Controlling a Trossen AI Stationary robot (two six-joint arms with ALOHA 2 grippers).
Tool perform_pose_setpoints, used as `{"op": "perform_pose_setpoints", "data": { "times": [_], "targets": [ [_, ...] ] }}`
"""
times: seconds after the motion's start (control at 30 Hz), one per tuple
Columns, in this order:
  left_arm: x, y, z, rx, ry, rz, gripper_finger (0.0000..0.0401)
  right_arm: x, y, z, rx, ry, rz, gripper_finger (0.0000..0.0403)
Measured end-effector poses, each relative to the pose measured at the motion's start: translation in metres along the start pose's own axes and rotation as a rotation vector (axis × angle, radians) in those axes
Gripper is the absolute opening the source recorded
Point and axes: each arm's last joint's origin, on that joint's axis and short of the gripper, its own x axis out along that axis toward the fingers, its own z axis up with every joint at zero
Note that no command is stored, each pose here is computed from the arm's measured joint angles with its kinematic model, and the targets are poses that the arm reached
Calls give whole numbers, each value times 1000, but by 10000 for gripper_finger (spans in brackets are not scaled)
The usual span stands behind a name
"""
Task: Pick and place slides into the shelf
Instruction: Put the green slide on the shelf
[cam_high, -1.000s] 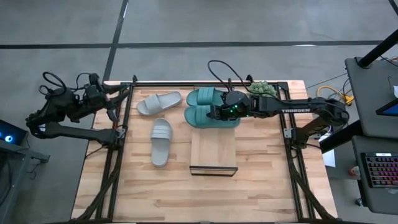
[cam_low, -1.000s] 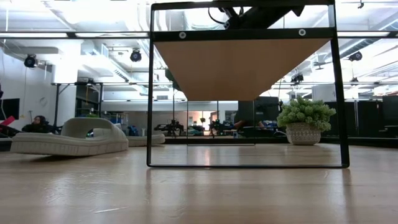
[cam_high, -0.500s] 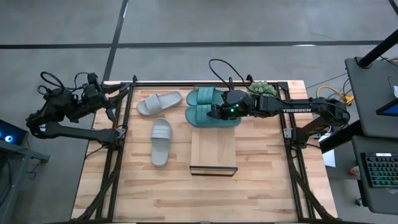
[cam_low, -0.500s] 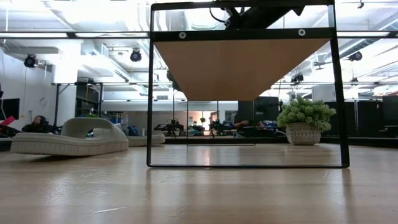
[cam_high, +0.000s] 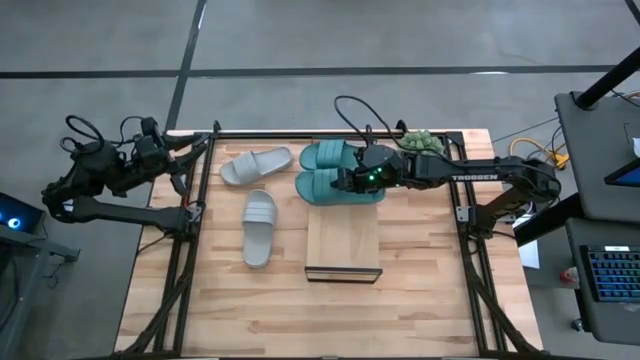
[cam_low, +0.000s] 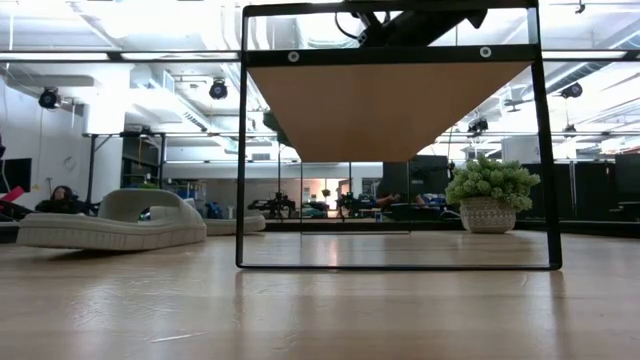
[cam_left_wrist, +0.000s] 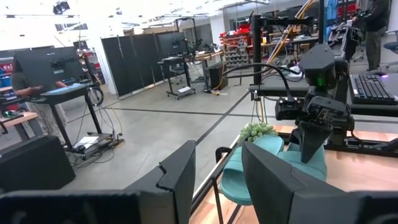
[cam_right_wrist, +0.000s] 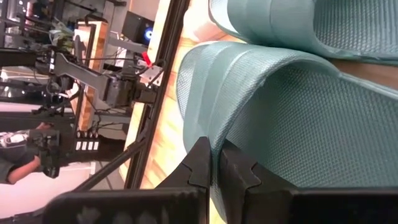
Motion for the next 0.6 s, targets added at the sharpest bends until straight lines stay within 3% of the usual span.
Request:
{"op": "perform_pose_setpoints", "data": {
  "times": [0.6],
  "targets": [
    [0,0,0,0,0,0,116,3,-4,-1,-3,5,-14,8]
  ]
}}
